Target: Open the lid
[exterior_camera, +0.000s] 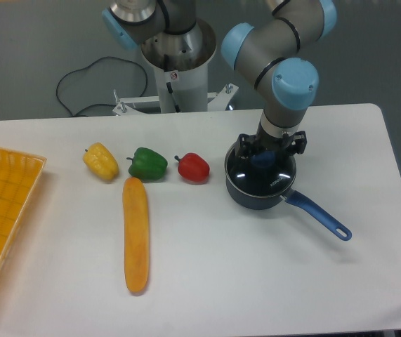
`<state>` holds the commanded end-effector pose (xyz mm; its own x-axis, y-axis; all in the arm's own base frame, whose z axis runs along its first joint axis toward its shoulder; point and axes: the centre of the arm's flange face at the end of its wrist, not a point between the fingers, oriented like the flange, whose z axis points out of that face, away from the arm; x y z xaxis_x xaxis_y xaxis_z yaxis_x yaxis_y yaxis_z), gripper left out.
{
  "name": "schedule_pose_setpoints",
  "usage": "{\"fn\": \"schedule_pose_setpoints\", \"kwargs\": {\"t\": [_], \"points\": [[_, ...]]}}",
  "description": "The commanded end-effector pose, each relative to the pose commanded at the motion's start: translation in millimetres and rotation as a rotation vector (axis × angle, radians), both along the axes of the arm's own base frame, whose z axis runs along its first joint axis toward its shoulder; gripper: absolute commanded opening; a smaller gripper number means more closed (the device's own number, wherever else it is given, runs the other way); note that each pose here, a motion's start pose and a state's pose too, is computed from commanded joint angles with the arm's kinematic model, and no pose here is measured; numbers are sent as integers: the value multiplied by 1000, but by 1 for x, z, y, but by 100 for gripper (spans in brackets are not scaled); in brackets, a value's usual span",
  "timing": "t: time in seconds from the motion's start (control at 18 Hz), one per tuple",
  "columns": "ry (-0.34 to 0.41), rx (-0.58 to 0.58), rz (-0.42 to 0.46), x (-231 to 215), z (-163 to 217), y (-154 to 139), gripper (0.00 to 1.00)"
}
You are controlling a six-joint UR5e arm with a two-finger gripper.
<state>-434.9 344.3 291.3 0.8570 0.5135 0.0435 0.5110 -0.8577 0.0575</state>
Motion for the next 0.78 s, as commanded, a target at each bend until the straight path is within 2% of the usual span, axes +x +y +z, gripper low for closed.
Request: {"fn": "schedule_pose_setpoints", "kwargs": {"t": [0.44, 0.78], "points": [[-1, -2, -5, 0, 0, 2, 85], [-6, -5, -11, 3, -1, 5, 70]]}}
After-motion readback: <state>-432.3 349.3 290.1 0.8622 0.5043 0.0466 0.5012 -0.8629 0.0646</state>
